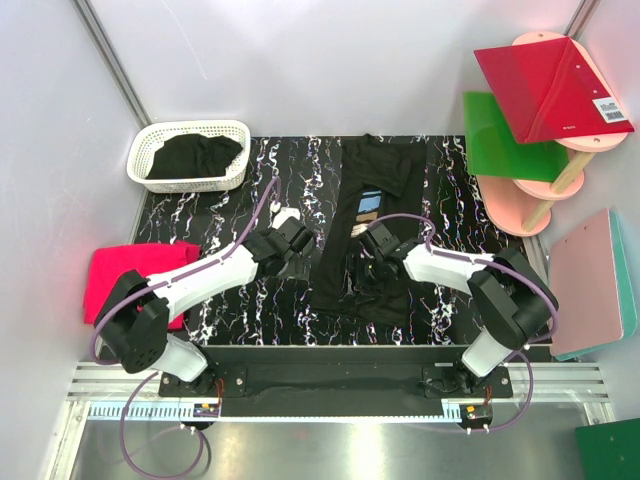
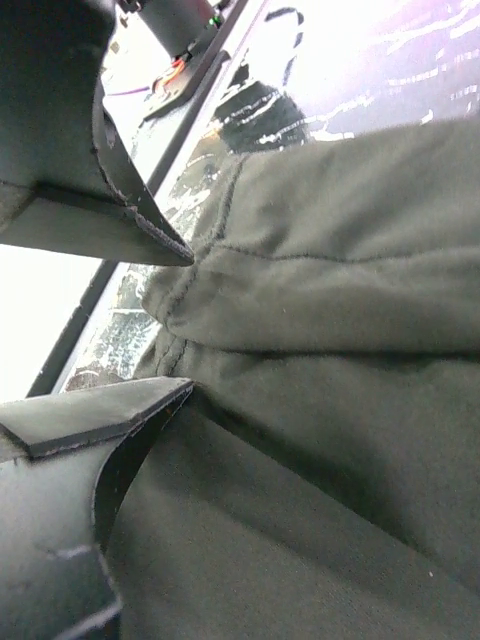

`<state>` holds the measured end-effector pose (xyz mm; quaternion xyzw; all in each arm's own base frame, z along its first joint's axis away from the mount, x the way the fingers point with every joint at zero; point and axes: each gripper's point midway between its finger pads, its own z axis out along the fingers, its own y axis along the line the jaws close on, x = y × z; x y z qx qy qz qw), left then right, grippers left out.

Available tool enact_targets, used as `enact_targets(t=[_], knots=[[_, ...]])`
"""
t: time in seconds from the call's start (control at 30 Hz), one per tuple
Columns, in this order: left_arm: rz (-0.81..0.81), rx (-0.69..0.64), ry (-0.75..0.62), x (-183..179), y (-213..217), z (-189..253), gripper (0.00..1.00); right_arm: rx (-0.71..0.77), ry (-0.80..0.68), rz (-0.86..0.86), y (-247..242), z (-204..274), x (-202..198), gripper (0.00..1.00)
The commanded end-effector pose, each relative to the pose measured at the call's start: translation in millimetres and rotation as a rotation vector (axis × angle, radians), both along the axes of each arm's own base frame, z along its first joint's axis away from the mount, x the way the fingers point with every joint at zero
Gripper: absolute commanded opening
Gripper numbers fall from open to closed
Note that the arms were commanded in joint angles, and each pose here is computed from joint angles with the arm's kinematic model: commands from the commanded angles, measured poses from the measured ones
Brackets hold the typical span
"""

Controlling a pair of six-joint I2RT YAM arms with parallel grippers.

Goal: Fold and stack the t-shirts
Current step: Rotate the tshirt 90 degrees

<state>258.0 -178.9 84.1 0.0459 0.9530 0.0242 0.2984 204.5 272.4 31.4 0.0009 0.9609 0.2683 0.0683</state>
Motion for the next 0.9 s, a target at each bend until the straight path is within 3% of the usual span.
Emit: enact_targets(t=[0.0,0.17,0.4,0.87], knots=[[0.008,-0.021,-0.023,8.0,-5.5,0.6,0.99,0.014,-0.036,0.012,10.4,3.0,9.6,0.54],[0.008,-0.019,-0.007,7.1,-7.0,-5.1,0.99,0.083,-0.028,0.031,23.8,0.3,10.4,0.47],[0.008,-0.011,0.011,4.3,-5.9,-12.2,0.99,0.071,-0.035,0.009,19.5,4.0,6.7,0.59],[0.003,0.003,0.044,3.8,-8.7,-25.3,0.99,0.065,-0.060,0.010,25.6,13.3,12.2,0.53]])
